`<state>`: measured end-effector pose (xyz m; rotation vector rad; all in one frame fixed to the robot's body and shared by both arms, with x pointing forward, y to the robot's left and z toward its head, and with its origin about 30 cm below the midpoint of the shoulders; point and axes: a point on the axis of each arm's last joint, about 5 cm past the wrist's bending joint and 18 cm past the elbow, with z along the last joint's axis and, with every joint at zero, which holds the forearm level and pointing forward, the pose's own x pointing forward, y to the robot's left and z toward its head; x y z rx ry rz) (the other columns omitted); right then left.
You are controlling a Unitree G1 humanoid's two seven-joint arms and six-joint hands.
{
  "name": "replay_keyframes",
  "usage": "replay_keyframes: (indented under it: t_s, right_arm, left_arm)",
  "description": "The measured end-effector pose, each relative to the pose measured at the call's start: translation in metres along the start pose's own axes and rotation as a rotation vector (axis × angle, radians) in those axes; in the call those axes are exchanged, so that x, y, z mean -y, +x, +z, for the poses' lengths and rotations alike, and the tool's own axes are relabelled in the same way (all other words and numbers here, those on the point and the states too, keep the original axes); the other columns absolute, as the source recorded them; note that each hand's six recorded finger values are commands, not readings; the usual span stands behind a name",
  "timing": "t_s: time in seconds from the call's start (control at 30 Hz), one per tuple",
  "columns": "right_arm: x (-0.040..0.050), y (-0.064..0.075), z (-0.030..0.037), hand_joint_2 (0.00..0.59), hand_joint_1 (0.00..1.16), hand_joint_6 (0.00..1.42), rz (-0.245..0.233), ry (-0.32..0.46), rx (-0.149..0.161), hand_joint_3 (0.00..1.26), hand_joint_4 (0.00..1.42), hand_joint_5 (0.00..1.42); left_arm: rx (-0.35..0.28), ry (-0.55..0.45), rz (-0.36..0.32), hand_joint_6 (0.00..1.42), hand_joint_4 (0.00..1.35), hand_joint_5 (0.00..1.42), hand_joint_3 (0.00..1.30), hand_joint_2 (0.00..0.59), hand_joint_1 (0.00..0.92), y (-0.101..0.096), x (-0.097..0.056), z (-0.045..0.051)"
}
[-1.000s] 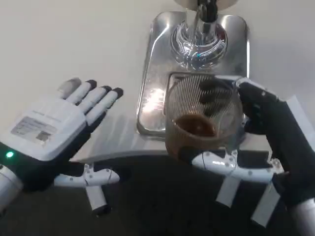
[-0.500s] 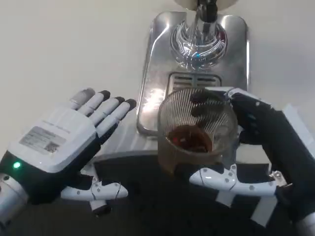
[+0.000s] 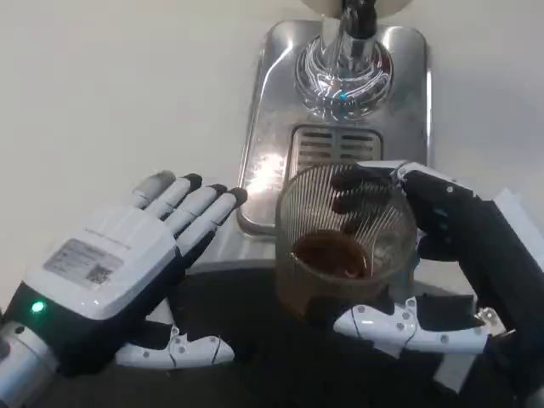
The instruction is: Grasp the cup under the faucet to collect the drink, then remove the cup.
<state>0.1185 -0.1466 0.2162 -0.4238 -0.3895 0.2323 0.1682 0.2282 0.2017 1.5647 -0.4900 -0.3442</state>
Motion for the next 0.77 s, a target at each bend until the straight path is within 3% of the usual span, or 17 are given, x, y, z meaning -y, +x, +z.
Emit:
replay_keyframes:
  t_s: [0.77]
  right_arm:
    - [-0.0011,-0.0057,0.0009,0.321,1.16,1.12,0.004,0.011,-0.017,0.74,0.76,0.83]
  left_arm:
    - [-0.006,-0.007,0.0,0.0,0.0,0.0,0.0,0.112,0.0,0.0012,0.0016,-0.0019]
